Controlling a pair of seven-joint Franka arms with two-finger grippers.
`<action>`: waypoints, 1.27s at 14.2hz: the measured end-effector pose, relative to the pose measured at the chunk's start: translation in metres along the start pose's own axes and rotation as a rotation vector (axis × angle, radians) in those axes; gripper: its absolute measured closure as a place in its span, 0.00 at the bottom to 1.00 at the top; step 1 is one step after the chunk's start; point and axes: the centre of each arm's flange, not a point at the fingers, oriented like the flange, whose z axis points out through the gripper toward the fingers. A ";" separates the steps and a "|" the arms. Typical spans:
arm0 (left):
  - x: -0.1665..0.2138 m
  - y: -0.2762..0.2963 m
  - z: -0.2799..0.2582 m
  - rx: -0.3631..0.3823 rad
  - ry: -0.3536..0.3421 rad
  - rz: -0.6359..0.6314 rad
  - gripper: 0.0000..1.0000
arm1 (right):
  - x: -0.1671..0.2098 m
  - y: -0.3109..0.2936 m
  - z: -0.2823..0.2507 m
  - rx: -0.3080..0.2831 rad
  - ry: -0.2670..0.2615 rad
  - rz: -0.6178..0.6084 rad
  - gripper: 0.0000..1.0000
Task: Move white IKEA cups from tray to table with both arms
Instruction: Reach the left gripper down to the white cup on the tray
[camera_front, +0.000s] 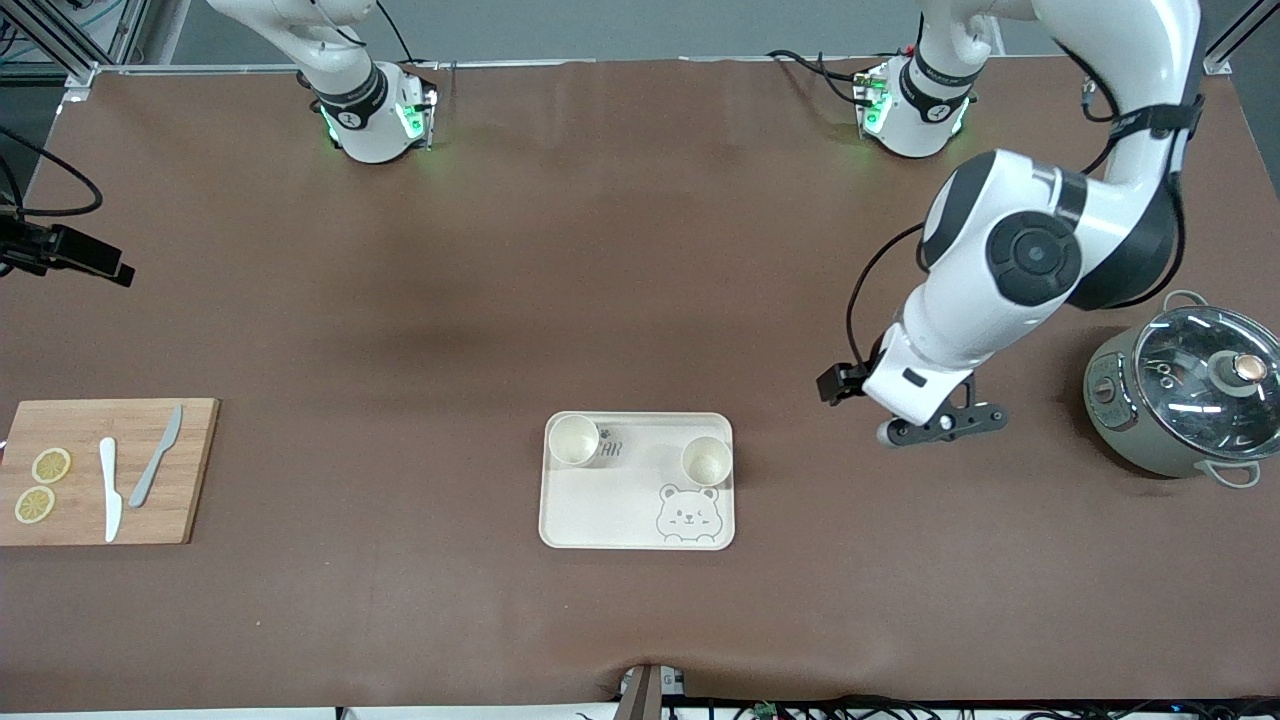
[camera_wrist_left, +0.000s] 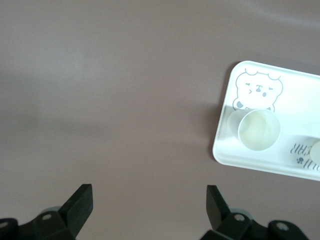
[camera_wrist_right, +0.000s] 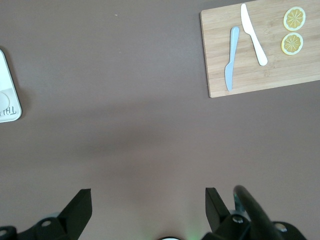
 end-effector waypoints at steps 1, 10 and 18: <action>0.002 0.009 0.014 -0.011 0.006 -0.020 0.00 | 0.000 0.000 0.000 0.000 0.000 0.000 0.00; 0.000 0.081 0.099 -0.118 0.071 -0.115 0.03 | 0.000 0.000 0.000 0.000 0.000 0.000 0.00; -0.006 0.099 0.152 -0.107 0.045 -0.123 0.27 | 0.003 0.000 0.005 0.000 -0.008 0.001 0.00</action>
